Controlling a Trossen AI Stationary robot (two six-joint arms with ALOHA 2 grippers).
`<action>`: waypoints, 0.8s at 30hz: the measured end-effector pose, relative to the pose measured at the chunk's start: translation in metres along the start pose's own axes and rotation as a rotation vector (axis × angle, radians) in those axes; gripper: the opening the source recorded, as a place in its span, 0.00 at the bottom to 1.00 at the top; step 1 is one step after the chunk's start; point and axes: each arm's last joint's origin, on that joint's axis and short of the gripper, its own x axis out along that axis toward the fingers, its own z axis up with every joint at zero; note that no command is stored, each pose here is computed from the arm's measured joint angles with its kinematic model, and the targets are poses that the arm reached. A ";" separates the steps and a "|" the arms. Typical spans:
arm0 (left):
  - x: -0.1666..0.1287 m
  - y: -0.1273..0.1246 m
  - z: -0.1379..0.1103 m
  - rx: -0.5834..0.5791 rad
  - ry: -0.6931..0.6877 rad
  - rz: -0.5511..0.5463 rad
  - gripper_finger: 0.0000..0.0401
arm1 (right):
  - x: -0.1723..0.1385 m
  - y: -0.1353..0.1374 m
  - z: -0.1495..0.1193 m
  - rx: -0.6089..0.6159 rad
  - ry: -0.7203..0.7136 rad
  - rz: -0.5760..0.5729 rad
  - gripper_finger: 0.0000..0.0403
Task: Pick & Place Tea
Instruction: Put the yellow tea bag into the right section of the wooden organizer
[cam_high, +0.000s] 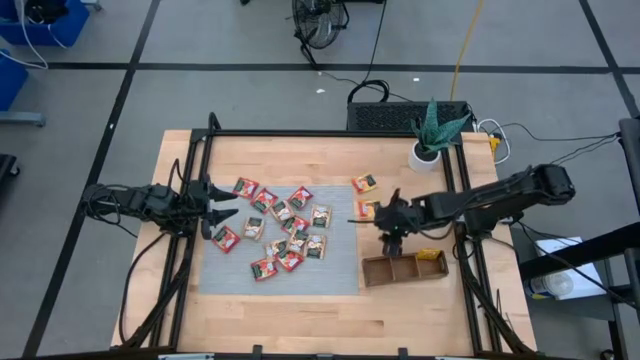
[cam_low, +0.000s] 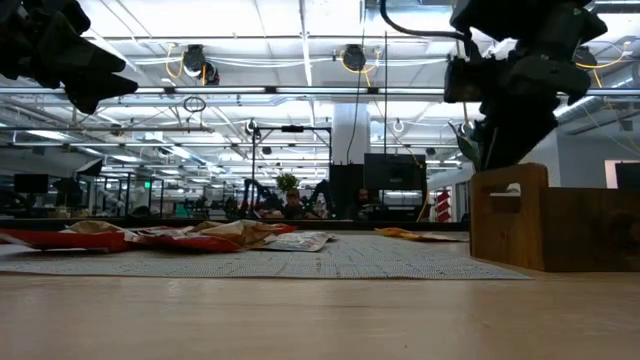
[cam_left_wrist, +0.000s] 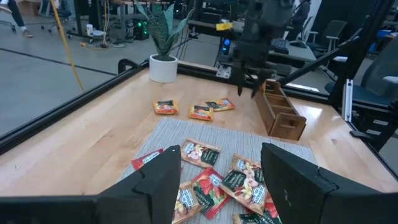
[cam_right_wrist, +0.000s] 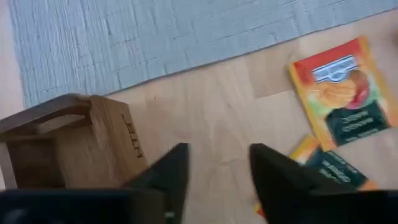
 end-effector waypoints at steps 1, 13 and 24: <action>0.000 0.000 0.000 0.000 0.000 0.000 0.56 | 0.002 0.000 0.000 0.005 0.006 0.000 0.48; 0.000 0.000 0.000 0.000 0.000 0.000 0.56 | 0.030 -0.030 -0.006 0.303 0.420 -0.298 0.64; 0.000 0.000 0.000 0.000 0.000 -0.001 0.56 | 0.056 -0.039 -0.005 0.297 0.466 -0.359 0.62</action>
